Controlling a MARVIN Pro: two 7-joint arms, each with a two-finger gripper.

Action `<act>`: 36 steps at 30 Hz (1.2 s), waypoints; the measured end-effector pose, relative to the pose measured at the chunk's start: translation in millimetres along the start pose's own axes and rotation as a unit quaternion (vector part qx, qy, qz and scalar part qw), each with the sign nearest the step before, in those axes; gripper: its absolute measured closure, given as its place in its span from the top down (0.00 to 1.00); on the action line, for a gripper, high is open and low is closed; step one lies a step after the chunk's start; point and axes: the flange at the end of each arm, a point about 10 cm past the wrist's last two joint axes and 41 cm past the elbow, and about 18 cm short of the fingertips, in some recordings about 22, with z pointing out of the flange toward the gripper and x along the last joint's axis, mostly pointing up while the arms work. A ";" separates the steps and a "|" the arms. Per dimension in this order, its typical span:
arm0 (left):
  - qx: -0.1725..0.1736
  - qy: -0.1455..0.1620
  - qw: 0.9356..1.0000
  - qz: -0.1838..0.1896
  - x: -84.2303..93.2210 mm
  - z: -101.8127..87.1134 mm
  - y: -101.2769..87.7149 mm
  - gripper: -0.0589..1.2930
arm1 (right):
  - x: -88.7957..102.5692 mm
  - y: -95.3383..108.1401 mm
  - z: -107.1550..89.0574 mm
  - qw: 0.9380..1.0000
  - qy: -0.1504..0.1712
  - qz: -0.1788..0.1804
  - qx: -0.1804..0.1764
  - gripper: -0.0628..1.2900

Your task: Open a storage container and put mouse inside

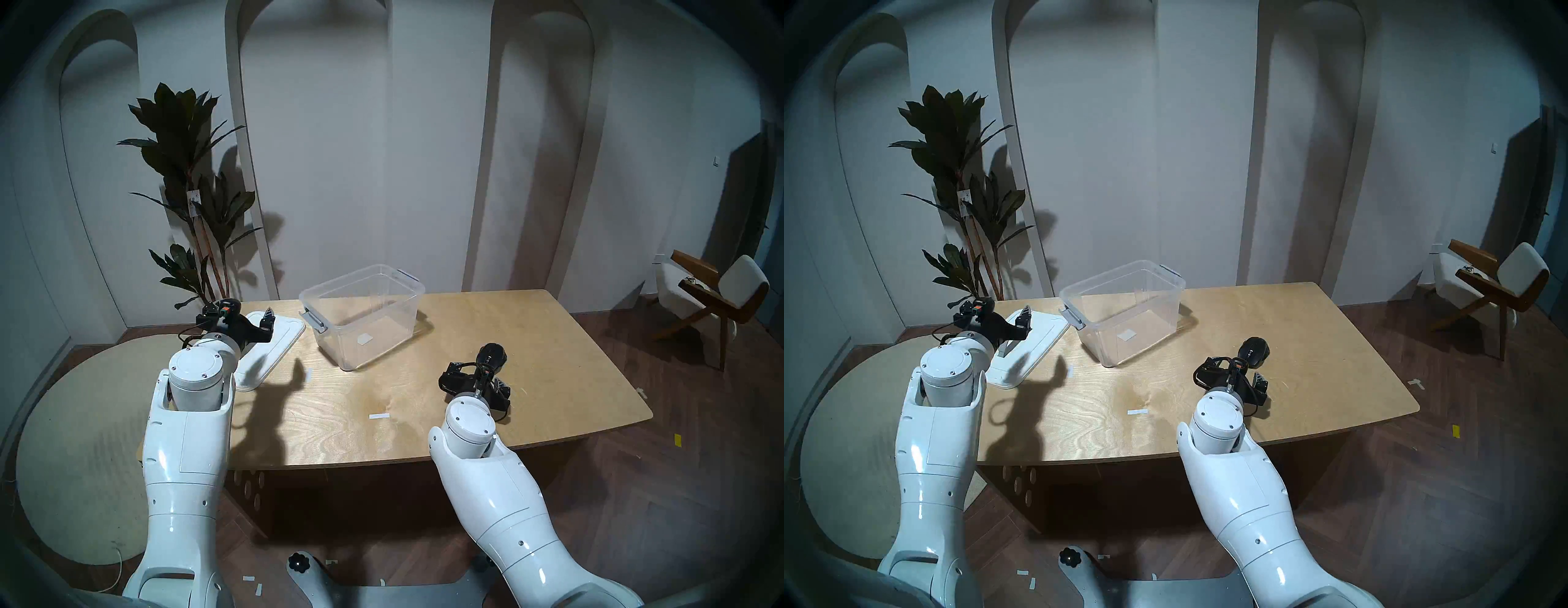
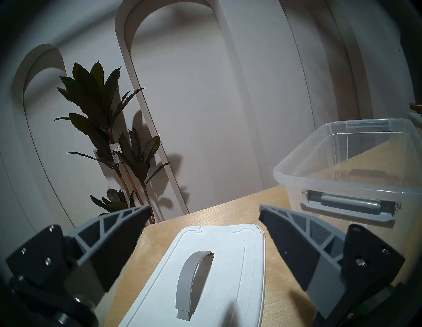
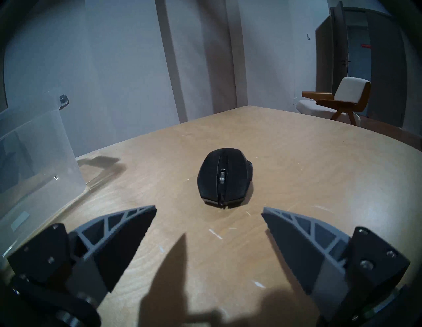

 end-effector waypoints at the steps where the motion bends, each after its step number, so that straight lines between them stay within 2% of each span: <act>1: 0.000 0.000 1.000 0.000 0.0 0.0 0.0 0.97 | 0.3 -0.8 1.4 1.000 -0.004 0.002 -0.001 0.97; 4: 0.000 0.000 1.000 0.000 0.1 0.0 -0.1 0.97 | 1.0 -1.5 8.8 1.000 -0.021 0.010 -0.016 0.97; 8: 0.000 0.000 1.000 0.000 0.2 0.0 -0.1 0.97 | 2.3 0.7 19.1 0.998 -0.039 0.021 -0.054 0.97; 16: -0.001 0.001 1.000 0.000 0.3 0.1 -0.1 0.97 | 2.5 -2.7 31.0 0.992 -0.044 0.025 -0.112 0.97; 24: -0.001 0.001 1.000 0.000 0.5 0.1 0.1 0.97 | 4.8 -13.9 40.5 0.992 -0.028 0.024 -0.122 0.97; 36: -0.003 0.002 1.000 0.000 0.7 0.0 0.1 0.97 | -2.8 -21.5 55.1 0.993 -0.034 0.006 -0.111 0.97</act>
